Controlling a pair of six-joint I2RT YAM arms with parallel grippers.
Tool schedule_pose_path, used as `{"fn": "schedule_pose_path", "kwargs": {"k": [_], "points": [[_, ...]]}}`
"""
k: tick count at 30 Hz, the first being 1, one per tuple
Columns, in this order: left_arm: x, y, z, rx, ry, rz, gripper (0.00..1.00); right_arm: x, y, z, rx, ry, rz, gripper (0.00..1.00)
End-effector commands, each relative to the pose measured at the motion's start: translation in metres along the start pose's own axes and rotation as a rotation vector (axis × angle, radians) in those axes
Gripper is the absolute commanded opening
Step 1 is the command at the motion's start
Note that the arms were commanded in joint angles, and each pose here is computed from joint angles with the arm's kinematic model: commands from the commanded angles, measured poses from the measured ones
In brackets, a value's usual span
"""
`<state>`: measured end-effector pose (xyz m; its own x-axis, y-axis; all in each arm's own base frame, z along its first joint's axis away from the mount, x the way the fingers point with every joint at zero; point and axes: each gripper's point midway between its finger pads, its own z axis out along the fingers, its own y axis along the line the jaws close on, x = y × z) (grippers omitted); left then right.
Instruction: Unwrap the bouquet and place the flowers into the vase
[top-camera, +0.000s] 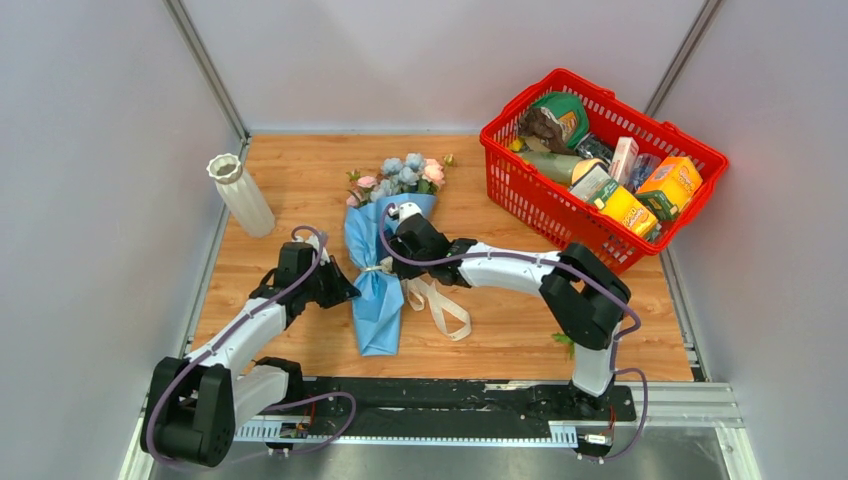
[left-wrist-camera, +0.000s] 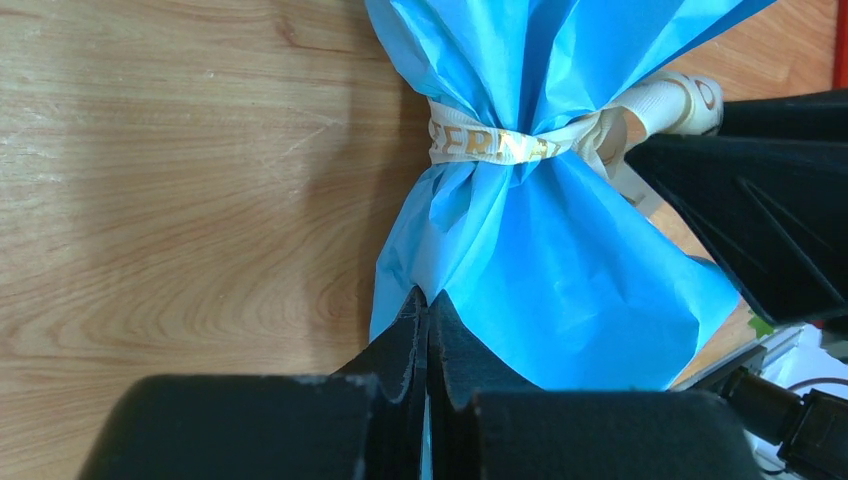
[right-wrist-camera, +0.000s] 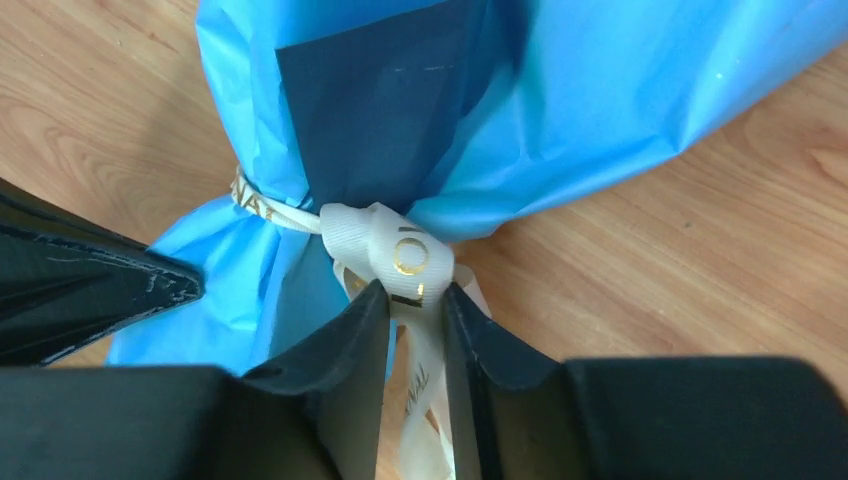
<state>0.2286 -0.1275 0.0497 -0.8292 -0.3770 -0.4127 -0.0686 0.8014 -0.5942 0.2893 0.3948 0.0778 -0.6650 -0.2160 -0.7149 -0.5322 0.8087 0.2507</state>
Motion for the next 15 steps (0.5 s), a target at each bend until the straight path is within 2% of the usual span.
{"fn": "schedule_pose_path", "kwargs": {"k": [1,3,6,8,12,15], "points": [[-0.009,-0.004,0.003,0.02,-0.037,0.003,0.0,-0.021,0.0,0.005,0.03,-0.075,0.013,0.2],[-0.011,-0.002,0.002,0.002,-0.042,0.002,0.0,-0.025,-0.026,-0.006,0.159,-0.105,0.045,0.12],[-0.012,0.002,0.002,-0.021,-0.045,0.001,0.0,-0.03,-0.064,-0.033,0.353,-0.147,0.064,0.11],[-0.011,0.001,0.003,-0.013,-0.042,-0.001,0.0,-0.022,-0.074,-0.041,0.381,-0.143,0.074,0.11],[-0.011,0.0,0.003,-0.004,-0.044,-0.004,0.0,-0.017,-0.067,-0.053,0.378,-0.117,0.103,0.15],[-0.013,-0.004,0.004,0.011,-0.047,0.001,0.0,-0.032,-0.06,-0.067,0.389,-0.138,0.149,0.29]]}}
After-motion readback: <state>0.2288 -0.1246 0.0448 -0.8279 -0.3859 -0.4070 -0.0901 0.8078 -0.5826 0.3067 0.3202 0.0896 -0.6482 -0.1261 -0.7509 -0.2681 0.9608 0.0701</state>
